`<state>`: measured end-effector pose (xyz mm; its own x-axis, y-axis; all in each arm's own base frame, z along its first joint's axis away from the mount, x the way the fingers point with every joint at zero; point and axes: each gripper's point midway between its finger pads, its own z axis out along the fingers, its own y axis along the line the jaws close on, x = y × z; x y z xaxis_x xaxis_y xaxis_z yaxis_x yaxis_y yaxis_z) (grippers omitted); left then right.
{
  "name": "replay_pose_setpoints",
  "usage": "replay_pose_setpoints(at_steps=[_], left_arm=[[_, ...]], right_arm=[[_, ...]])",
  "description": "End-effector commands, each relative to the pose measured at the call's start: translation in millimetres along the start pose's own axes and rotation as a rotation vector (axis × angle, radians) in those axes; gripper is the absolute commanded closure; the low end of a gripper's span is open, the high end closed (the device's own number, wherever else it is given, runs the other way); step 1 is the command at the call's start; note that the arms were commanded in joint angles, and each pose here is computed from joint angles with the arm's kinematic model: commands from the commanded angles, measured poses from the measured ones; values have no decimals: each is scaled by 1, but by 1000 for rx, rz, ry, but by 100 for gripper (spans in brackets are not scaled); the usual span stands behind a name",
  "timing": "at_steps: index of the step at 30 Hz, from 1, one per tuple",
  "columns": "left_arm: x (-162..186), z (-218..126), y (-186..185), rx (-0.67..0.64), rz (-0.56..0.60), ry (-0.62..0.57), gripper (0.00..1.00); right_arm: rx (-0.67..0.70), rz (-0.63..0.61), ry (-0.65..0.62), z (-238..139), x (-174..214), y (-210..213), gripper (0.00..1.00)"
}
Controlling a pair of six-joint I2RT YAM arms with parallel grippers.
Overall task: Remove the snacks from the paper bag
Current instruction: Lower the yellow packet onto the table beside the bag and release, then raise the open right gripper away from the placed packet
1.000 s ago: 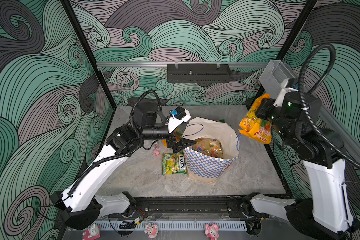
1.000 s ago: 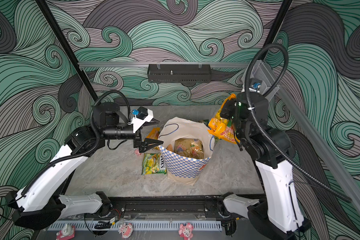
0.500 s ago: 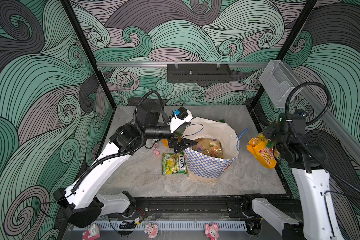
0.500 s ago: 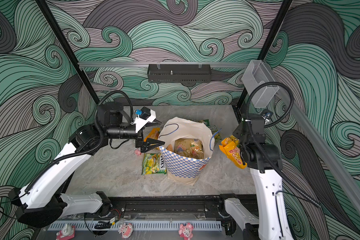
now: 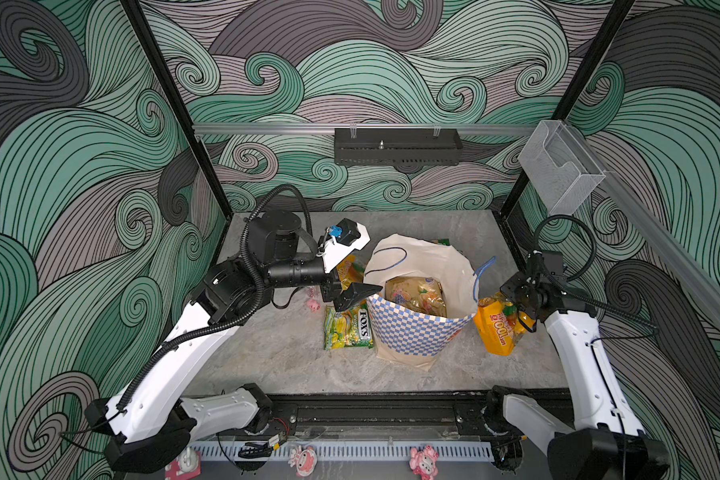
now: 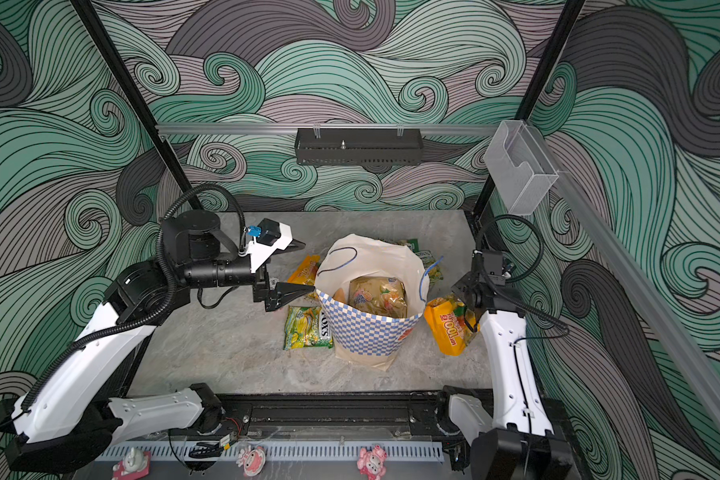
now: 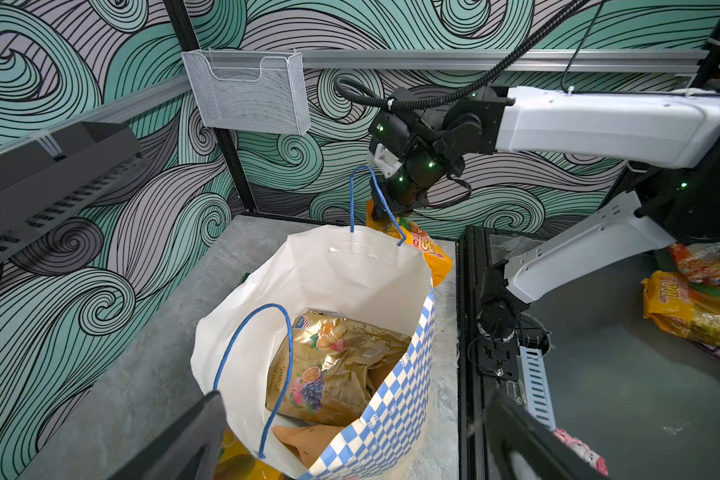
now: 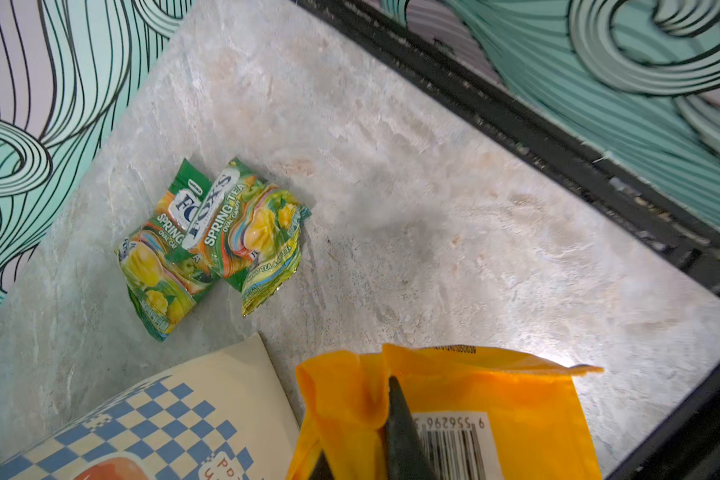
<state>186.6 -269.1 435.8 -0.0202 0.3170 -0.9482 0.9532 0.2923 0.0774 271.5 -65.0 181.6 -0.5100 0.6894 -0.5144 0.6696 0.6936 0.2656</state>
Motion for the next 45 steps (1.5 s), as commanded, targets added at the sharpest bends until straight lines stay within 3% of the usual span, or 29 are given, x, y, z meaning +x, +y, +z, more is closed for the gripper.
replay_pose_setpoints(at_steps=[1, 8, 19, 22, 25, 28, 32, 34, 40, 45], left_arm=[[1, -7, 3, -39, -2, 25, 1], [-4, 2, 9, -34, -105, 16, 1], [5, 35, 24, -26, -397, 63, 4], [11, 40, 33, -66, -442, 85, 5], [16, 45, 39, -87, -478, 107, 6], [20, 49, 41, -91, -501, 138, 7], [22, 59, 45, -87, -541, 153, 8], [18, 61, 47, -85, -546, 142, 8], [17, 75, 59, -106, -536, 128, 8], [7, 78, 67, -124, -502, 73, 8]], right_arm=[[-143, -4, -38, 13, -11, 24, 100], [-113, -20, -34, 60, 0, 16, 100], [-118, -47, -8, 119, -4, 24, 100], [-144, -51, 0, 129, -5, 30, 86], [-165, -67, 19, 132, -4, 32, 84], [-185, -70, 10, 128, -10, 33, 76], [-193, -67, -17, 116, -23, 31, 45], [-186, -62, -33, 107, -30, 27, 39], [-184, -17, -57, 53, -55, 21, 28], [-314, 21, -134, -9, -82, 45, 24]])
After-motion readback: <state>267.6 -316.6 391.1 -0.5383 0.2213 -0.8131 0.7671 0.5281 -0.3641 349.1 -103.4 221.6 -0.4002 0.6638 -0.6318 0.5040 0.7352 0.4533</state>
